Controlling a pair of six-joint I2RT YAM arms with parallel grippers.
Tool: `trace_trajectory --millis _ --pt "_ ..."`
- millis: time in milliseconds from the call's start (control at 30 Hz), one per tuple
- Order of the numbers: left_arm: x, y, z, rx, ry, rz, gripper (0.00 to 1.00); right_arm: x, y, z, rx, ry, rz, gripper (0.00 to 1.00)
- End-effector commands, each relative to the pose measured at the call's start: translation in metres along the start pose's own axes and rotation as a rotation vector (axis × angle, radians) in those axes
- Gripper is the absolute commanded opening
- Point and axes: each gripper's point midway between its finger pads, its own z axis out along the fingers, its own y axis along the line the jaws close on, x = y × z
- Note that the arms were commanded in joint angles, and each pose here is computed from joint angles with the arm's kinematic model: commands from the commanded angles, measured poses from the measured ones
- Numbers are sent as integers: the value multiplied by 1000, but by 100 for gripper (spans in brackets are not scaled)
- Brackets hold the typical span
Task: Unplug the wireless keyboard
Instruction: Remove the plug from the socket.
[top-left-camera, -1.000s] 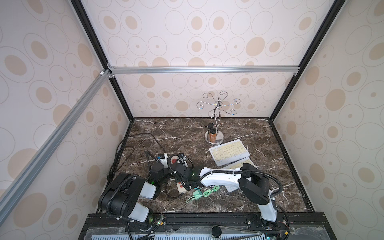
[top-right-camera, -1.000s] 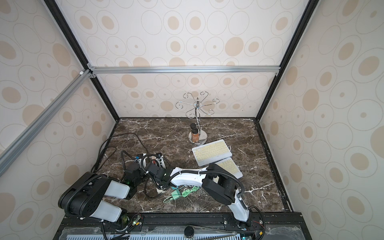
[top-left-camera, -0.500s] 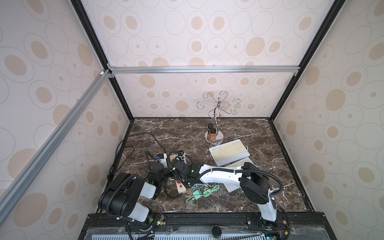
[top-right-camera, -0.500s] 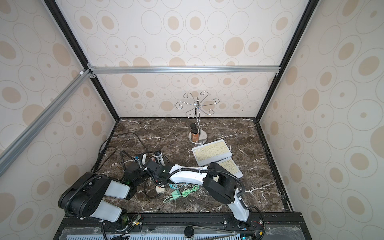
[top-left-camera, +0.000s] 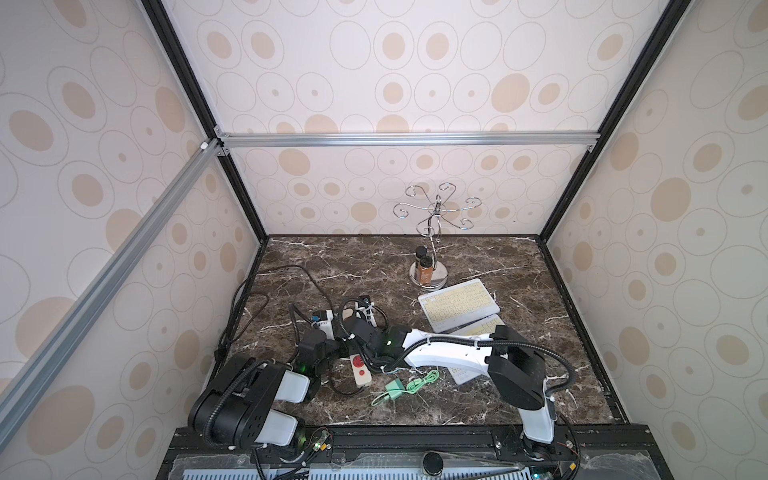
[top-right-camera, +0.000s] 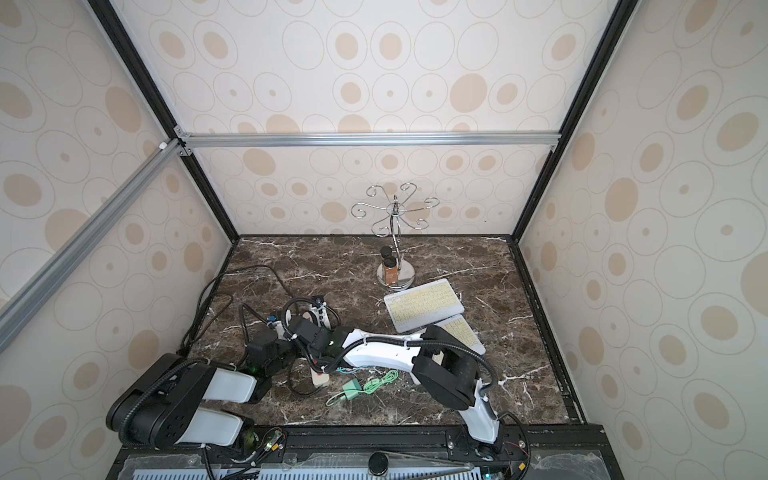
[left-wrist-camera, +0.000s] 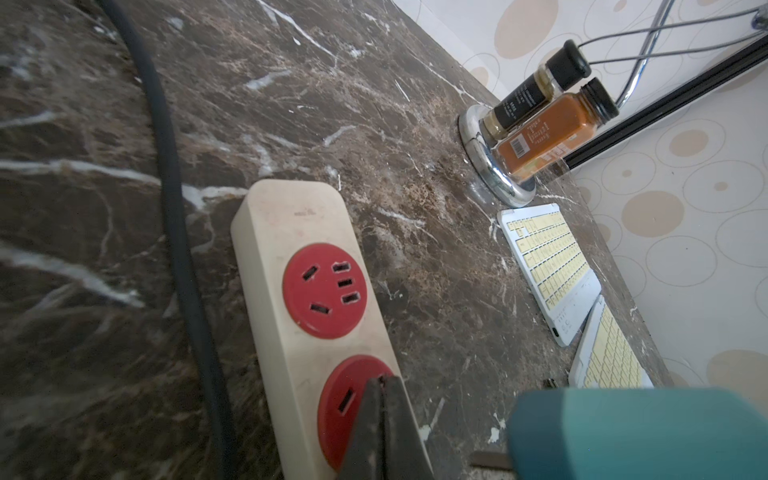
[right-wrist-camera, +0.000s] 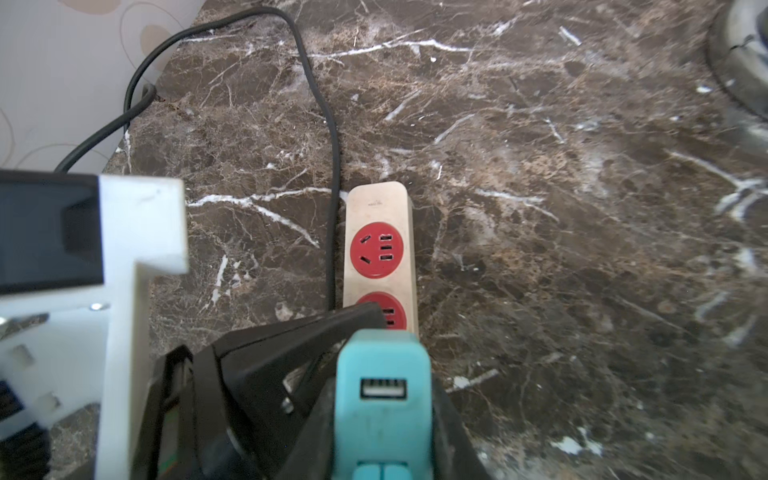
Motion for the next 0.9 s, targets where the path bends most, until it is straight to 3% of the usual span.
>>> trace_trajectory --millis 0,633,867 --pt "7 10 -8 -51 9 19 0 -30 -9 -26 22 -110 27 0" --pt "-23 12 -43 -108 -173 47 0 -19 -95 -50 400 -15 -259 0" --pt "-25 13 -46 -118 -189 47 0 9 -103 -31 472 107 -337 0"
